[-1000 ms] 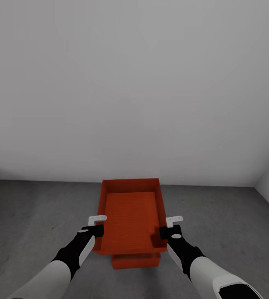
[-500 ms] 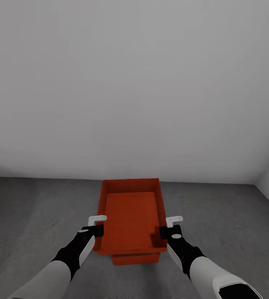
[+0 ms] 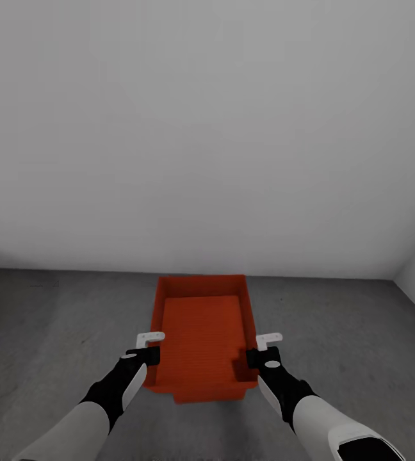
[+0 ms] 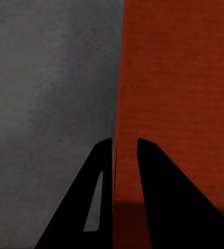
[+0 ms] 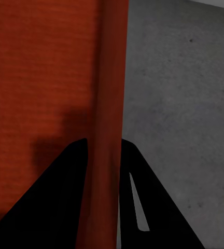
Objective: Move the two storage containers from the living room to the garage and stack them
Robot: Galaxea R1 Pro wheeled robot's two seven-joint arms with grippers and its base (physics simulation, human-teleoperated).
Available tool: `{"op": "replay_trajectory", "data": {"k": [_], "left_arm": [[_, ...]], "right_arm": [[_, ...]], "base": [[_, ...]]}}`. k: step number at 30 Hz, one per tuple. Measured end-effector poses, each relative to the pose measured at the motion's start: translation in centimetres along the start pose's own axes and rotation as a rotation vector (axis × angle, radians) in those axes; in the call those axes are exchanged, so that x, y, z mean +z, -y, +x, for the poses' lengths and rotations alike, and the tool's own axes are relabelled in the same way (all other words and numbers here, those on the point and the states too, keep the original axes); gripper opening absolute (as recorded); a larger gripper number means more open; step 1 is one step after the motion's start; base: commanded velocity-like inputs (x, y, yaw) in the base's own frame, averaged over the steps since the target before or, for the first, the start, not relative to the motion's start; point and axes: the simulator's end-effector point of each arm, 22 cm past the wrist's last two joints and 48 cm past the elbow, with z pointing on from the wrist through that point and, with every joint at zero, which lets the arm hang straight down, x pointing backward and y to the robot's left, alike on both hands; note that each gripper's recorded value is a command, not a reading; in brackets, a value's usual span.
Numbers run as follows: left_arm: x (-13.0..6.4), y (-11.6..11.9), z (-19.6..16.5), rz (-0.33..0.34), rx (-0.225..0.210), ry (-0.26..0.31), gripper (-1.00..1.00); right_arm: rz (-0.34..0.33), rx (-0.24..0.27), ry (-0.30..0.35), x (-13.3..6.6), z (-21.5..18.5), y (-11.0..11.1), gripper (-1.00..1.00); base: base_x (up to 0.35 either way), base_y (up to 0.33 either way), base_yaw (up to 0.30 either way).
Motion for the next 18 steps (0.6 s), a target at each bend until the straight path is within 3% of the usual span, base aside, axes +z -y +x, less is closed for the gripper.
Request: {"op": "replay_trajectory", "data": {"k": [18], "left_arm": [[0.9,-0.1,1.5,-0.003,0.001,-0.029,-1.0]], "right_arm": [[-0.004,-0.001,-0.028,0.7,1.6,-0.3,-1.0]], "base": [[0.0,0.0,0.0]]}}
